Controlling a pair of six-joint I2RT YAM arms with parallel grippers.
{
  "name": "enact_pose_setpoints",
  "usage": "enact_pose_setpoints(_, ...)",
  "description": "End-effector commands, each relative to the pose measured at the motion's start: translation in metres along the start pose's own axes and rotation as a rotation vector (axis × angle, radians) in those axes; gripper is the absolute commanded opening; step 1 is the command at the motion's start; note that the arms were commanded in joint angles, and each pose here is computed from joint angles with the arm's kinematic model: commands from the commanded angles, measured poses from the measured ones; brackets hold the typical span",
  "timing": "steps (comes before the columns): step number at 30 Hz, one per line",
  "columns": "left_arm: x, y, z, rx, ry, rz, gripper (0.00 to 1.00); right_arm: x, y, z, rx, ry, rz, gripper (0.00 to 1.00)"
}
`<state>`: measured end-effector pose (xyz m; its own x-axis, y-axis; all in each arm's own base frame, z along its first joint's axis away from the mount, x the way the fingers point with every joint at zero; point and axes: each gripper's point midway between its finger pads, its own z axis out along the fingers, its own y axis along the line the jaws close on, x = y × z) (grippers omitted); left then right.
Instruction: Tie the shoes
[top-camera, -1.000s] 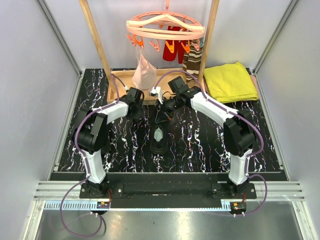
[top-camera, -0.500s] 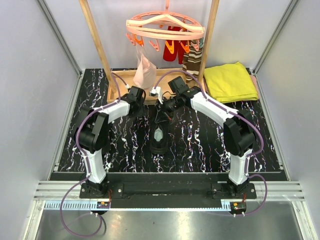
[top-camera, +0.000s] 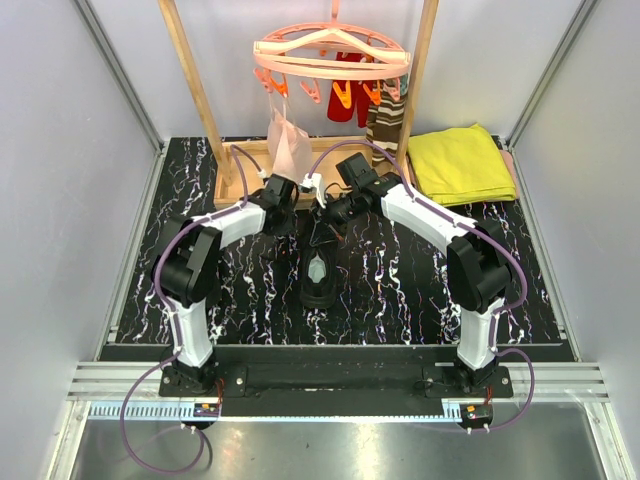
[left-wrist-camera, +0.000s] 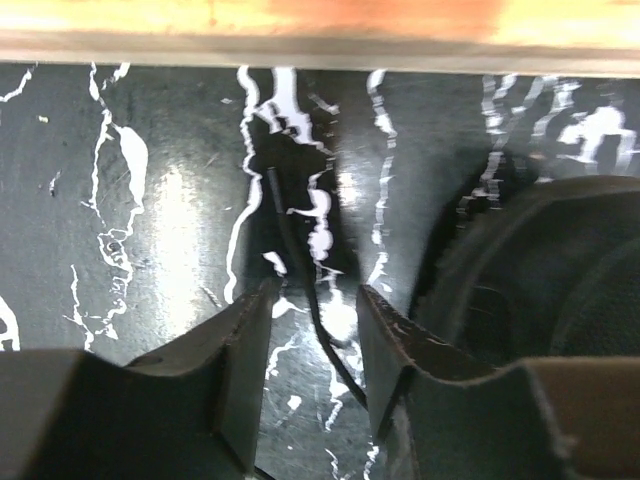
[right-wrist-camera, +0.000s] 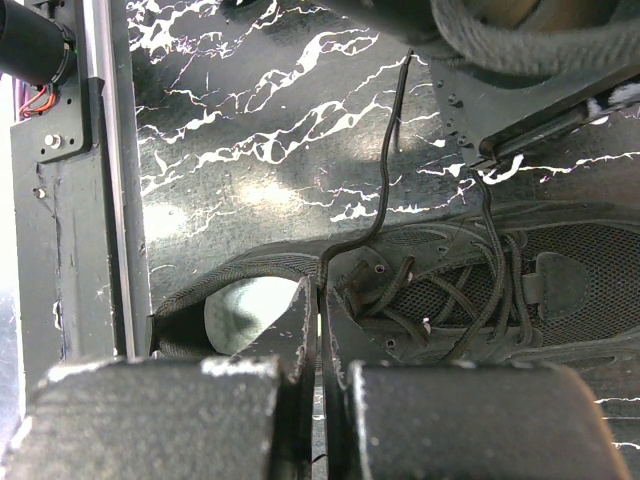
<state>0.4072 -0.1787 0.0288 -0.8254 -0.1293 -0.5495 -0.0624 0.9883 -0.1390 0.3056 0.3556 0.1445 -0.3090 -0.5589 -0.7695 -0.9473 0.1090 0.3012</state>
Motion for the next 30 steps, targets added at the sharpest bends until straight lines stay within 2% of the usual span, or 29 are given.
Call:
enact_pose_setpoints(1,0.002,0.011,0.009,-0.071,0.02,0.007,0.35,-0.011,0.001,0.001,0.004,-0.023,-0.049,0.0)
enact_pose_setpoints(5,0.022,0.027,0.011,-0.103,0.082,-0.015,0.29,-0.011,0.0,0.0,0.011,-0.02,-0.049,0.0)
enact_pose_setpoints(6,0.034,0.03,0.01,-0.088,0.122,-0.027,0.24,-0.011,0.0,0.0,0.011,-0.02,-0.049,0.0)
enact_pose_setpoints(7,0.034,0.03,0.007,-0.079,0.123,-0.038,0.08,-0.011,0.0,0.0,0.013,-0.02,-0.05,0.0)
enact_pose_setpoints(8,0.041,0.031,0.006,-0.063,0.132,-0.043,0.01,-0.009,0.0,0.0,0.014,-0.016,-0.047,0.0)
enact_pose_setpoints(12,0.02,0.03,-0.014,0.016,0.036,-0.084,0.0,-0.008,0.0,-0.001,0.021,-0.012,-0.046,0.0)
enact_pose_setpoints(16,-0.011,0.019,-0.055,0.12,-0.105,-0.061,0.0,-0.005,-0.004,0.002,0.027,-0.004,-0.032,0.0)
enact_pose_setpoints(19,-0.019,0.02,-0.082,0.153,-0.164,-0.042,0.0,-0.006,-0.006,0.002,0.04,-0.002,-0.026,0.0)
enact_pose_setpoints(24,-0.014,0.033,-0.127,0.204,-0.239,0.002,0.0,-0.007,-0.012,0.002,0.066,0.002,-0.011,0.0)
enact_pose_setpoints(30,0.008,0.056,-0.157,0.196,-0.292,0.127,0.0,-0.01,-0.011,0.0,0.079,-0.006,0.013,0.0)
